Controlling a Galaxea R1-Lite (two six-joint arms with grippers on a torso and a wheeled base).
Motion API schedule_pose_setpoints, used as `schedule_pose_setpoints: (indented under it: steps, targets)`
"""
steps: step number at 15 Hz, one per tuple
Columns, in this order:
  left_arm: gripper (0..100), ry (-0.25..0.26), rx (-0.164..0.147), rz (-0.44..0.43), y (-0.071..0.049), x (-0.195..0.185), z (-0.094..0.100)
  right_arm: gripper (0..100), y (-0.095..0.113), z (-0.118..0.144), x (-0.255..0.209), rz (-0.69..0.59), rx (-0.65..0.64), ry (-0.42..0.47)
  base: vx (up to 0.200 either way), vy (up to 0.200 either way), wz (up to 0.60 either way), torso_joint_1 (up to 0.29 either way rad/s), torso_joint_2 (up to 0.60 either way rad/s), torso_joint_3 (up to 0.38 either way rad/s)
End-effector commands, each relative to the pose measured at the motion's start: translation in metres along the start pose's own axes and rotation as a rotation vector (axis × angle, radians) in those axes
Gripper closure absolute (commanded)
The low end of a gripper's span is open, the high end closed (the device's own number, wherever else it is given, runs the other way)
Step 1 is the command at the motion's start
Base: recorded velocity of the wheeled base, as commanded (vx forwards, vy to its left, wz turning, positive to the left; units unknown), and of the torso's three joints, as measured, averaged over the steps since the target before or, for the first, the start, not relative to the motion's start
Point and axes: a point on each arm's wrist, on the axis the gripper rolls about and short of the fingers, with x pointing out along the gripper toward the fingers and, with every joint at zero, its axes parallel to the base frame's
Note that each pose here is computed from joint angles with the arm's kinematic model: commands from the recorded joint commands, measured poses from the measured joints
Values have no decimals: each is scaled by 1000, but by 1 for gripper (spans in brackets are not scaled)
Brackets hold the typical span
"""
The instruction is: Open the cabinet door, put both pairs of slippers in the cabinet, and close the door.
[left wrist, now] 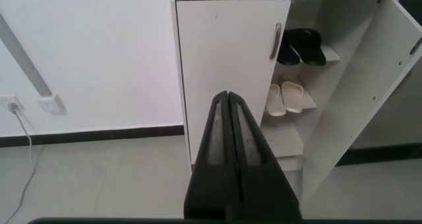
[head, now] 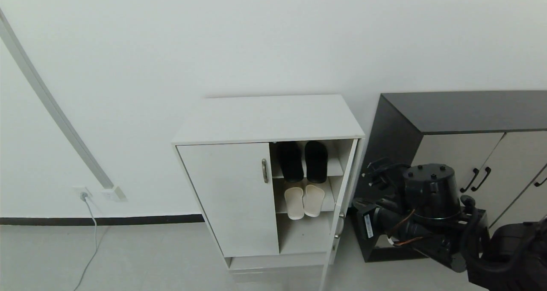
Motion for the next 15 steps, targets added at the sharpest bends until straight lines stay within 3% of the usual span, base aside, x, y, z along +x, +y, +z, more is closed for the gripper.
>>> schedule_pose_setpoints:
  steps: [1,15]
  targets:
    - [100,1,0,0,0,0,0,100,3,-11,16,15,18,32,0,0,0,0,0,0]
    - [100,1,0,0,0,0,0,100,-6,0,98,-22,105,-46,0,0,0,0,0,0]
